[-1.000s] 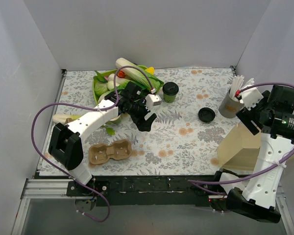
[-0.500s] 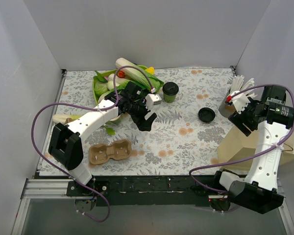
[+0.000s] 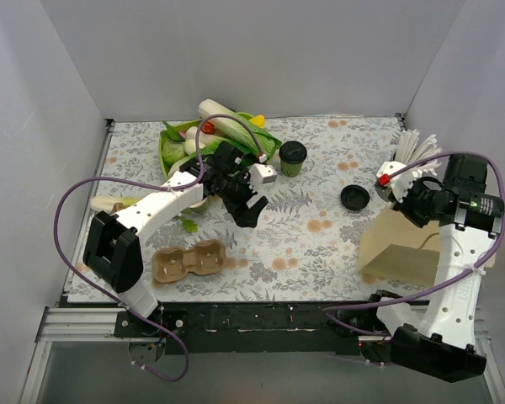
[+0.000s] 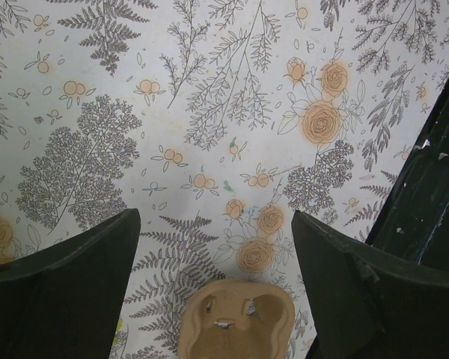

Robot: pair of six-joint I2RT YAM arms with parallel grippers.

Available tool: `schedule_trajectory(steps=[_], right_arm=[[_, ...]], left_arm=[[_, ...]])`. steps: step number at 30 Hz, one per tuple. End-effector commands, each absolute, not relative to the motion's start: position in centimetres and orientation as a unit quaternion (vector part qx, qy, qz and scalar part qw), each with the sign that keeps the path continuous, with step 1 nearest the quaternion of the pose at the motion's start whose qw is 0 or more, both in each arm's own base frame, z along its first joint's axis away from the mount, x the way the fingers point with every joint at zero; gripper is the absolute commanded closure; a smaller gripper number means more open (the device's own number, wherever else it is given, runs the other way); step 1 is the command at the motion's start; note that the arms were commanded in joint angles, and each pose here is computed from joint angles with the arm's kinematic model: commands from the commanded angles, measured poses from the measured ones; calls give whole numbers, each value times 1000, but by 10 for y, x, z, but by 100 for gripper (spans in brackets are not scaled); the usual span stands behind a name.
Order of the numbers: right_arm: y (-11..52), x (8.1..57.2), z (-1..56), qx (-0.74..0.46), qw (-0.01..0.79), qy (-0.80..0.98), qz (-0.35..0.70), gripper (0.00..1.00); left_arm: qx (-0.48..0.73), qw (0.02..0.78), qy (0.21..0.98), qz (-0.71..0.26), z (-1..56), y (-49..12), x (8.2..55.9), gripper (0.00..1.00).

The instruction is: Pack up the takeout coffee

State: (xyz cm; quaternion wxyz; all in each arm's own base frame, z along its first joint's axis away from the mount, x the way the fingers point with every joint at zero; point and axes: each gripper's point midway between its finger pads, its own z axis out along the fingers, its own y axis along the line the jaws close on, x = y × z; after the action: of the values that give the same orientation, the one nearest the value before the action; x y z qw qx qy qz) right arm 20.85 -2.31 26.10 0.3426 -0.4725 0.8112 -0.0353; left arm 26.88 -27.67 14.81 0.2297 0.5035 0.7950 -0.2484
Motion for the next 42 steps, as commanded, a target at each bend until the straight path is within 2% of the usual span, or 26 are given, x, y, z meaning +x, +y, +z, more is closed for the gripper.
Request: schedule_trajectory(steps=[1,4,9,14,21,29,33,36,37,40,42], right_arm=[[33,218,292,-581,408,704,8,99],[98,204,291,-614,386,679,113,99],[153,207,288,-589,336,697,232,99],[196,232,291,-589,363,683,235,99],[238,261,286,-577,358,689,253,99],[274,291,289,-545,372,700,272,99],[283,304,288,-529,375,710,273,99],[285,306,296,-527,384,707,274,85],[285,306,298,-525,385,708,274,77],[285,303,311,-526,395,700,279,64],[284,295,320,-529,397,693,288,60]], left_arm=[[500,237,798,-239,155,-266,266,18],[486,226,811,-233,149,-259,263,18],[458,209,837,-212,148,-242,255,18],[434,210,864,-147,147,-200,243,16],[447,183,872,-83,147,-134,195,17],[529,139,833,-79,139,-98,142,26],[563,121,814,-74,121,-85,127,27],[582,119,803,-56,107,-78,130,29],[582,115,803,-53,102,-76,130,31],[593,121,795,-51,98,-81,138,35],[598,115,792,-53,95,-83,140,36]])
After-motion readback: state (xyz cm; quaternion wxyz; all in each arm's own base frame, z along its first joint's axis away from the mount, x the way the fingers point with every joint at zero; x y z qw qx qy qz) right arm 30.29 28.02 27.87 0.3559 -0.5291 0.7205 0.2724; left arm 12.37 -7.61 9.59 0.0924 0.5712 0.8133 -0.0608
